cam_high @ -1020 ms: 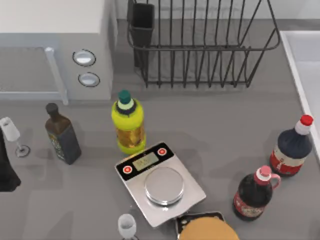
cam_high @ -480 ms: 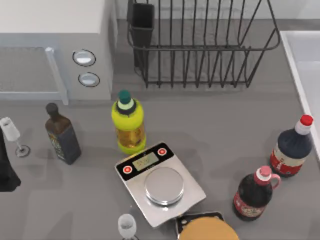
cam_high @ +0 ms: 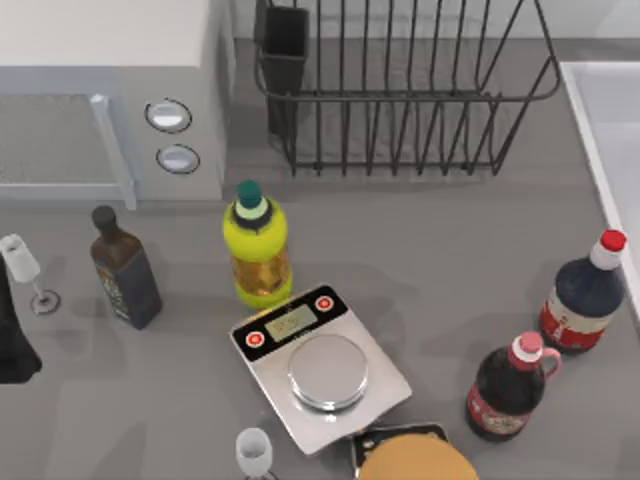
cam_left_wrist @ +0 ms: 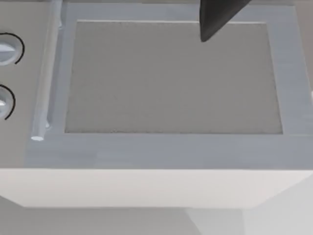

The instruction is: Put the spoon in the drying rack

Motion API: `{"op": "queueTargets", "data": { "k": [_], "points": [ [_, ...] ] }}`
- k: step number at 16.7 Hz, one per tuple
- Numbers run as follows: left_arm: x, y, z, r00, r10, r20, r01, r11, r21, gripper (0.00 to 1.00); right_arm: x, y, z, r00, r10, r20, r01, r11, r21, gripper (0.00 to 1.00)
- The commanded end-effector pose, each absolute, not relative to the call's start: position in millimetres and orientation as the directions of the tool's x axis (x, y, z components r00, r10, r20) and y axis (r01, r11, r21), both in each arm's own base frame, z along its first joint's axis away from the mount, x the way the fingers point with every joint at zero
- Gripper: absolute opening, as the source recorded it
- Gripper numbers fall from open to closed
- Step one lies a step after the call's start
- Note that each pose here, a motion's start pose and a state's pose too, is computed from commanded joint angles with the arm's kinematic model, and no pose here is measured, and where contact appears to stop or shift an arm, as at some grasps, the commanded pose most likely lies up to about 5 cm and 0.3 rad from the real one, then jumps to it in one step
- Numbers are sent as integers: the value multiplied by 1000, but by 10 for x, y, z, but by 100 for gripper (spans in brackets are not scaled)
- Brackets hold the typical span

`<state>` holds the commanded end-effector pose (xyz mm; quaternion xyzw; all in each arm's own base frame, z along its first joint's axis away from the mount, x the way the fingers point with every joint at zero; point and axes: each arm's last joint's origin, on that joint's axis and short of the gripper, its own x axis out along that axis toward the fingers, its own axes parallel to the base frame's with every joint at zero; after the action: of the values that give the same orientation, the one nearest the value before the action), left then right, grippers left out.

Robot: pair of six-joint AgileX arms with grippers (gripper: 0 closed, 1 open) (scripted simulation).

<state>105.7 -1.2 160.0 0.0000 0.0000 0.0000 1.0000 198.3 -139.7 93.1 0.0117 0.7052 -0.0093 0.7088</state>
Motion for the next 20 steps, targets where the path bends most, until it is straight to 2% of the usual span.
{"op": "queueTargets", "data": {
  "k": [10,18,19,20],
  "points": [
    [1057,-12,1600,1000,0,0,0,1000,0,100,1983,-1397,931,5,3,-1000,30,1000,3,2],
    [1057,-12,1600,1000,0,0,0,1000,0,100,1983,-1397,931,5,3,-1000,30,1000,3,0],
    [1057,-12,1600,1000,0,0,0,1000,0,100,1990,-1403,1146,34,-1,-999,34,999,0,0],
    [1057,-12,1600,1000,0,0,0,1000,0,100,1992,-1405,1151,34,-1,-999,35,999,0,0]
  ]
}}
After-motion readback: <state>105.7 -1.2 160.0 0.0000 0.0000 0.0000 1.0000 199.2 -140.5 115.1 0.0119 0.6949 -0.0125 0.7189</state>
